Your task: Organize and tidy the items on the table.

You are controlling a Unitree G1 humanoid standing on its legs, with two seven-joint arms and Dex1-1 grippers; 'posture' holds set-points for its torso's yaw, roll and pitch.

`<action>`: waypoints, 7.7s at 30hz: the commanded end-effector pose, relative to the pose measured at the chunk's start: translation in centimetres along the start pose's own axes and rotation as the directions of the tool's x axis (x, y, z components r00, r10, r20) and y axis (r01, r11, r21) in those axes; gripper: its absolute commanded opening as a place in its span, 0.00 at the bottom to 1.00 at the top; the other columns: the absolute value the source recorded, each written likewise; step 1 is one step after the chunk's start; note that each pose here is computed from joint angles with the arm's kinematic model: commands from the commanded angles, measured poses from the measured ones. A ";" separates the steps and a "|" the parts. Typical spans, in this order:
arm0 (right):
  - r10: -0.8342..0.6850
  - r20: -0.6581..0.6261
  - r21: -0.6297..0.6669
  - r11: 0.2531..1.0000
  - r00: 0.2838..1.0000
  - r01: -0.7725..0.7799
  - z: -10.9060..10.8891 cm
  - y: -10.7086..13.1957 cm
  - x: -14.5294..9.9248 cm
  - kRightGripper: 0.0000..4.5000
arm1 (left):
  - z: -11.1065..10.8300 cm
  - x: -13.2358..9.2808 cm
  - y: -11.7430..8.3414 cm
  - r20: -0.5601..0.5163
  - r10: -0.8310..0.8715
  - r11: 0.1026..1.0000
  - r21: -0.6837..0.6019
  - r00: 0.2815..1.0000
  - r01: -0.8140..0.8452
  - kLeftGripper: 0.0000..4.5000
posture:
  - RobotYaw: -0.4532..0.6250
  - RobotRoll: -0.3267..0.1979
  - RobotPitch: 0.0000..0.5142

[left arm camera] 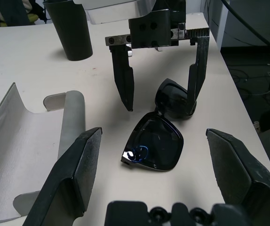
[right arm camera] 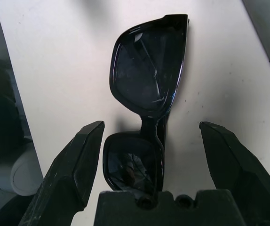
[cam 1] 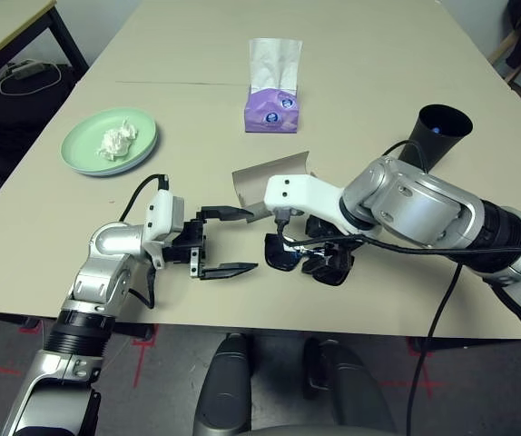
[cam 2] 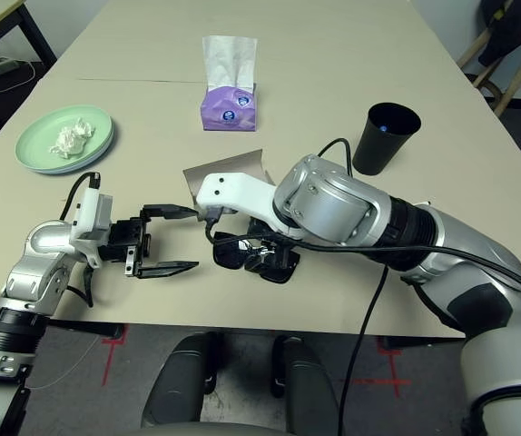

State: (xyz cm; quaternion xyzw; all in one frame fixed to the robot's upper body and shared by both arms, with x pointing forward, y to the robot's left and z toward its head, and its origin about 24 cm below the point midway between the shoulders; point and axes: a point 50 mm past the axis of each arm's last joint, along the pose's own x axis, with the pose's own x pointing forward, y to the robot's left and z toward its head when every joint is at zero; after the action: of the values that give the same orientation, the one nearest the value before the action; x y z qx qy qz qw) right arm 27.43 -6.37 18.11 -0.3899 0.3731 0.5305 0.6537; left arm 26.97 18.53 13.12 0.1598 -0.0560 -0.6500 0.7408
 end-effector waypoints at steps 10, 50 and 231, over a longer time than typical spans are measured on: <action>-0.002 -0.020 -0.023 1.000 1.000 0.001 -0.2 0.1 0.7 0.99 | -0.2 0.1 -0.4 -0.028 -0.025 1.000 0.014 0.999 0.025 1.00 | 0.61 0.62 0.34; -0.033 0.001 -0.060 0.998 0.999 0.033 0.5 0.0 0.5 0.10 | -0.2 0.2 -0.4 -0.035 -0.025 1.000 0.013 0.999 0.025 1.00 | 0.61 0.62 0.34; -0.556 0.793 0.528 0.831 0.250 0.174 -8.8 -6.1 0.3 1.00 | 1.5 -0.1 2.4 0.003 0.363 0.932 0.016 0.932 -0.363 1.00 | 0.59 0.62 0.28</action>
State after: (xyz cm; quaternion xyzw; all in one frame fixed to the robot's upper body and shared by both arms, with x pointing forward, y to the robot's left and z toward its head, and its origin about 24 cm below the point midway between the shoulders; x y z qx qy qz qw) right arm 32.78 -14.46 15.16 0.0167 -0.0760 0.4206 0.9039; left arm 28.95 18.34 15.70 0.1580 -0.0957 -0.5050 0.8431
